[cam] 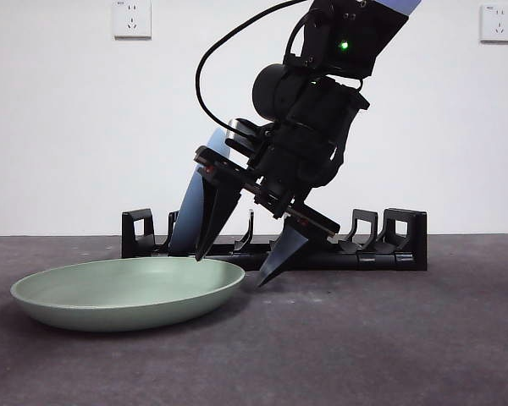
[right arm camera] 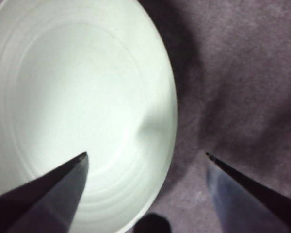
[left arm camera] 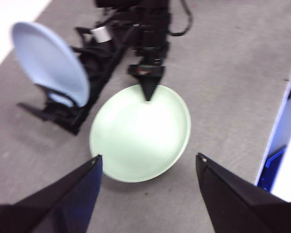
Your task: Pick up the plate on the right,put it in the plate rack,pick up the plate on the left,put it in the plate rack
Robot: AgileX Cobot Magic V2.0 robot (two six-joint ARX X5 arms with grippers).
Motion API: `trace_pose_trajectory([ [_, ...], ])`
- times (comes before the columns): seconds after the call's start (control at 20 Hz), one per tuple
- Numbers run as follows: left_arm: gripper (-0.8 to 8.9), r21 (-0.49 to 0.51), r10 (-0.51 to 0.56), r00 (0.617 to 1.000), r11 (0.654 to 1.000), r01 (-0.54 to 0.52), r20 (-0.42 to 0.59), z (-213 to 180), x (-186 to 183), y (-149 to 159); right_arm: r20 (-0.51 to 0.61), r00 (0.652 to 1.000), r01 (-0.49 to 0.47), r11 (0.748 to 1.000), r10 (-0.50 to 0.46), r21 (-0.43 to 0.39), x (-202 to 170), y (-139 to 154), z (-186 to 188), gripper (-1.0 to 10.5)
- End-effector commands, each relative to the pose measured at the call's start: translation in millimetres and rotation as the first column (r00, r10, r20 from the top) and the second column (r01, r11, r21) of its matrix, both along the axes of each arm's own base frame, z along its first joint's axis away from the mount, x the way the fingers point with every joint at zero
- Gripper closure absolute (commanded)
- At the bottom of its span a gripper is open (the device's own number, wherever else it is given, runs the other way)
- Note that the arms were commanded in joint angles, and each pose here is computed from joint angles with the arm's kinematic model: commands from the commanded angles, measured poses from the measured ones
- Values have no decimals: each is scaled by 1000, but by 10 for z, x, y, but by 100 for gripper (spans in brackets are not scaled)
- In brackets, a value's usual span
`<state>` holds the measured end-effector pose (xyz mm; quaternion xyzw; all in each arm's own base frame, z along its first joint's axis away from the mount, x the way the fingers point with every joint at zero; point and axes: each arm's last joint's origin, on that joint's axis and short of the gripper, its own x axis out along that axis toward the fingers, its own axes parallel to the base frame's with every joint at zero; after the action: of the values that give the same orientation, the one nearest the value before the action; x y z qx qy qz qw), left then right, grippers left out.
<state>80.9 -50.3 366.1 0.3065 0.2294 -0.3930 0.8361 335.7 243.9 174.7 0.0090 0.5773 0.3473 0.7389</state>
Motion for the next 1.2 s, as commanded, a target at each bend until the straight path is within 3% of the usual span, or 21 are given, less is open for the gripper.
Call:
trace_pose_trajectory([
  [0.05, 490, 8, -33, 999, 999, 33, 5, -1, 36, -49, -9, 1000, 8, 1000, -9, -7, 8, 14, -79, 751],
  [0.15, 490, 24, -43, 999, 999, 43, -7, -16, 71, -90, -6, 1000, 9, 1000, -9, -4, 11, 15, -77, 830],
  [0.75, 490, 109, -157, 984, 980, 165, -79, -124, 189, -384, -51, 998, 19, 999, -21, -34, 12, 44, -278, 829],
  [0.9, 490, 140, -174, 981, 973, 184, -80, -145, 204, -435, -36, 999, 26, 999, -27, -41, 21, 43, -274, 957],
  [1.0, 490, 153, -194, 977, 967, 205, -84, -160, 211, -473, -39, 999, 27, 999, -29, -46, 15, 39, -266, 958],
  [1.2, 490, 178, -259, 961, 946, 272, -91, -193, 223, -588, -6, 999, 48, 999, -48, -13, -38, -18, 59, 958],
])
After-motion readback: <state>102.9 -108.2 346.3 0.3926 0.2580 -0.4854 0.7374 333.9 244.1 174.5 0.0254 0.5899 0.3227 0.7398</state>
